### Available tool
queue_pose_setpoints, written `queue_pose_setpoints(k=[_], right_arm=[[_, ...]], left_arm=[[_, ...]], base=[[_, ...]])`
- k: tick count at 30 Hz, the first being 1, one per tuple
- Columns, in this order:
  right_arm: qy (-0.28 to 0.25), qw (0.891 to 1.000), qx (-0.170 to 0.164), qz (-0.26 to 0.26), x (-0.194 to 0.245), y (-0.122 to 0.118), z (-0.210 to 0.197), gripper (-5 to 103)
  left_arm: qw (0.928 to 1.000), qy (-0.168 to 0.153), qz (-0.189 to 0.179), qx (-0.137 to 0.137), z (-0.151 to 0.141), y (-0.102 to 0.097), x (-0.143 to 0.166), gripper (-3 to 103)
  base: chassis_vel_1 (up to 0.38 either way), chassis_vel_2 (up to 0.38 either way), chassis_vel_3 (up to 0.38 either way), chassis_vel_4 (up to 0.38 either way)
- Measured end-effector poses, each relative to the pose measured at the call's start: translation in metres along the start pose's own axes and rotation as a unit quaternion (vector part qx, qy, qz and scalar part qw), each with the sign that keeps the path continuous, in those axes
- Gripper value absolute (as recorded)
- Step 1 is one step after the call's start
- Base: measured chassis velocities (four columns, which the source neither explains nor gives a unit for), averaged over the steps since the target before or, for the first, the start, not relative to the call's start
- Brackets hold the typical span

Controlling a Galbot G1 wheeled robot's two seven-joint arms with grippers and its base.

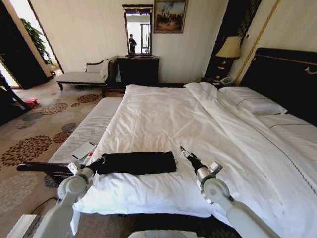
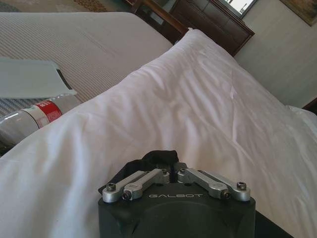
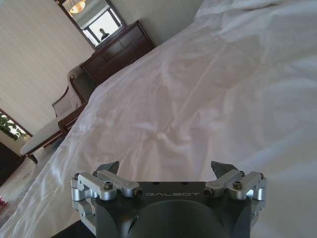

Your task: Fold the clothes on the bed.

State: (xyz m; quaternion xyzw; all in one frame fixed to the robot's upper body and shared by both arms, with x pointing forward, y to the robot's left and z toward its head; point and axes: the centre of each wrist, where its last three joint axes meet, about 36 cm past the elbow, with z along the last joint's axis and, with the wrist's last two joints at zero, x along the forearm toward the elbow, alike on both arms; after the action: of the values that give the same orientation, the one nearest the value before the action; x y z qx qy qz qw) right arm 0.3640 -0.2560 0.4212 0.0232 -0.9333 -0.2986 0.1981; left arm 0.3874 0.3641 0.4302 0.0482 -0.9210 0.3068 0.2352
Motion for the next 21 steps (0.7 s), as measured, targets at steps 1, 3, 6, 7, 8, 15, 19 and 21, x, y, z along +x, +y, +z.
queue_pose_setpoints(k=[1, 3, 6, 7, 8, 15, 19, 21], right_arm=[[0.013, 1.000, -0.006, 0.001, -0.001, 0.002, -0.001, 100], [0.039, 0.999, -0.019, 0.004, -0.004, 0.007, -0.006, 100], [0.063, 0.998, -0.026, 0.006, -0.007, 0.009, -0.010, 100], [0.077, 0.997, -0.028, 0.007, -0.009, 0.010, -0.011, 100], [0.077, 0.997, -0.028, 0.007, -0.009, 0.010, -0.011, 100], [0.153, 0.987, -0.034, 0.018, -0.025, 0.013, -0.012, 100], [0.164, 0.986, -0.033, 0.029, -0.037, 0.009, -0.005, 100], [0.168, 0.985, -0.033, 0.035, -0.043, 0.005, -0.001, 100]], left_arm=[[1.0000, 0.000, -0.003, 0.002, -0.001, 0.002, -0.003, 2], [1.0000, 0.000, -0.007, 0.006, -0.001, 0.005, -0.009, 2], [0.9999, -0.003, -0.012, 0.012, 0.000, 0.006, -0.013, -1], [0.9998, -0.005, -0.014, 0.014, 0.000, 0.007, -0.014, -1], [0.9998, -0.005, -0.014, 0.014, 0.000, 0.007, -0.014, -1], [0.9987, -0.034, -0.028, 0.026, -0.016, 0.014, -0.015, 30], [0.9985, -0.037, -0.033, 0.024, -0.016, 0.016, -0.017, 41], [0.9979, -0.043, -0.039, 0.029, -0.019, 0.020, -0.020, 52]], base=[[0.000, 0.000, 0.000, 0.000], [0.000, 0.000, 0.000, 0.000], [0.000, 0.000, 0.000, 0.000], [0.000, 0.000, 0.000, 0.000], [0.000, 0.000, 0.000, 0.000], [0.000, 0.000, 0.000, 0.000], [0.000, 0.000, 0.000, 0.000], [0.000, 0.000, 0.000, 0.000]])
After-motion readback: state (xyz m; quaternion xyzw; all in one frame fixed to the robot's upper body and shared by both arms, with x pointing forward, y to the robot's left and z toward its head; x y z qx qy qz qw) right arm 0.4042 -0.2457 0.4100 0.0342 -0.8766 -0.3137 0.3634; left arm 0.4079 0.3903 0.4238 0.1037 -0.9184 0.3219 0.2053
